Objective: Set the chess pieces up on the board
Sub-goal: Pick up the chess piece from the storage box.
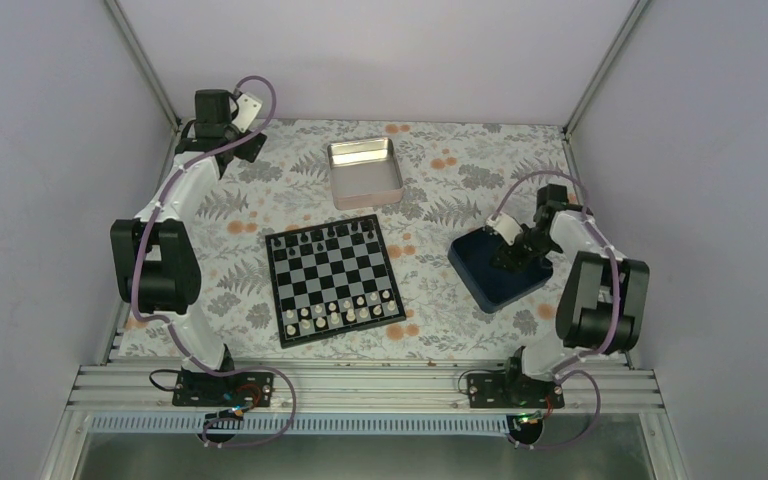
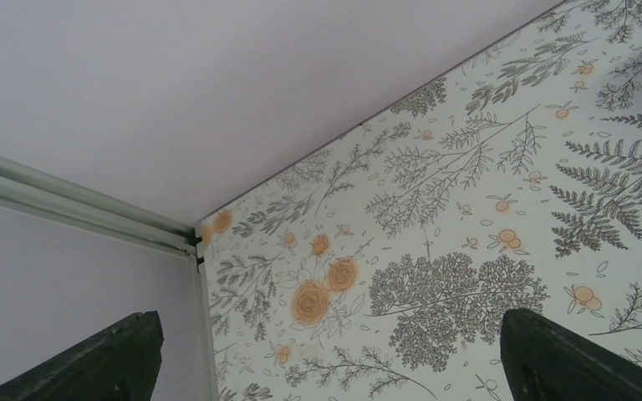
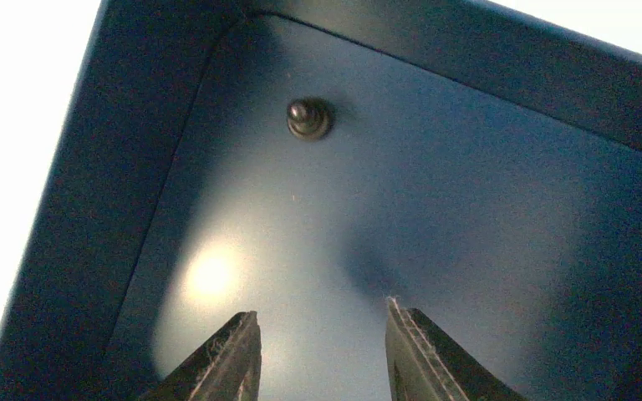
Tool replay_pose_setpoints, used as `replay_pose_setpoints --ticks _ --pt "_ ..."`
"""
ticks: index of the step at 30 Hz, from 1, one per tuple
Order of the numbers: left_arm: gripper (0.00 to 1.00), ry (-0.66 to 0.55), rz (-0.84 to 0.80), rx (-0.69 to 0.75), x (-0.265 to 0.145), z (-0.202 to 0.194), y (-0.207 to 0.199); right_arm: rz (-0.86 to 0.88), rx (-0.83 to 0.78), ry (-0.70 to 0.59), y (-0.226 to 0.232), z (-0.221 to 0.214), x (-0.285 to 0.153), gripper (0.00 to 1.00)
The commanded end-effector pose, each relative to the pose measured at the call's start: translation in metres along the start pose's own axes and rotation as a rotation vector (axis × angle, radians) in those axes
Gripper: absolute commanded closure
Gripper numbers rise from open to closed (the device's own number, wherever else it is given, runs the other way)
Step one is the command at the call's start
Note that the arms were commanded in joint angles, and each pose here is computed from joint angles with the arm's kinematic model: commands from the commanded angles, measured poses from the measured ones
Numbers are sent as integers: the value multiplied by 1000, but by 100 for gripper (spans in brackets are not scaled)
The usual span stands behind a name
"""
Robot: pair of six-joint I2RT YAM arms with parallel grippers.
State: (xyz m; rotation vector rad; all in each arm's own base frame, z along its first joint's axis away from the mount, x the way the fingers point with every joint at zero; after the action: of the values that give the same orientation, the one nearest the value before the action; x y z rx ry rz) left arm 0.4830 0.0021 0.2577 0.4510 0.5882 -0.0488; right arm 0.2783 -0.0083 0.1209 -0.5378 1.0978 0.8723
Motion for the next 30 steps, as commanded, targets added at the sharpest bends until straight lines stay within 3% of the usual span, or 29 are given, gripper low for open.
replay_pose_setpoints --ticks 1,15,30 --pt "0 -52 17 -13 -12 12 3 33 -92 -121 -10 24 20 60" --pt "0 -73 38 -11 -23 17 7 117 -159 -127 -6 55 57 62" --pt "0 -67 27 -3 -20 15 5 132 -151 -85 -4 54 67 80"
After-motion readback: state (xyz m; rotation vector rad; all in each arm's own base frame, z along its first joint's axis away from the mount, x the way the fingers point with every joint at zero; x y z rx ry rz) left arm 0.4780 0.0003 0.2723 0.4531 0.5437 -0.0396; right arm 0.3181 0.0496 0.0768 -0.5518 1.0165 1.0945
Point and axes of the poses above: each gripper's point midway between its finger pads, its own x axis out along the fingers, its own y axis along the line the jaws close on, z = x × y, the point moved 6 cm from there along -x, back along the fingers, and after that the axes turned 6 degrees about -x, right-handed, at the moved point
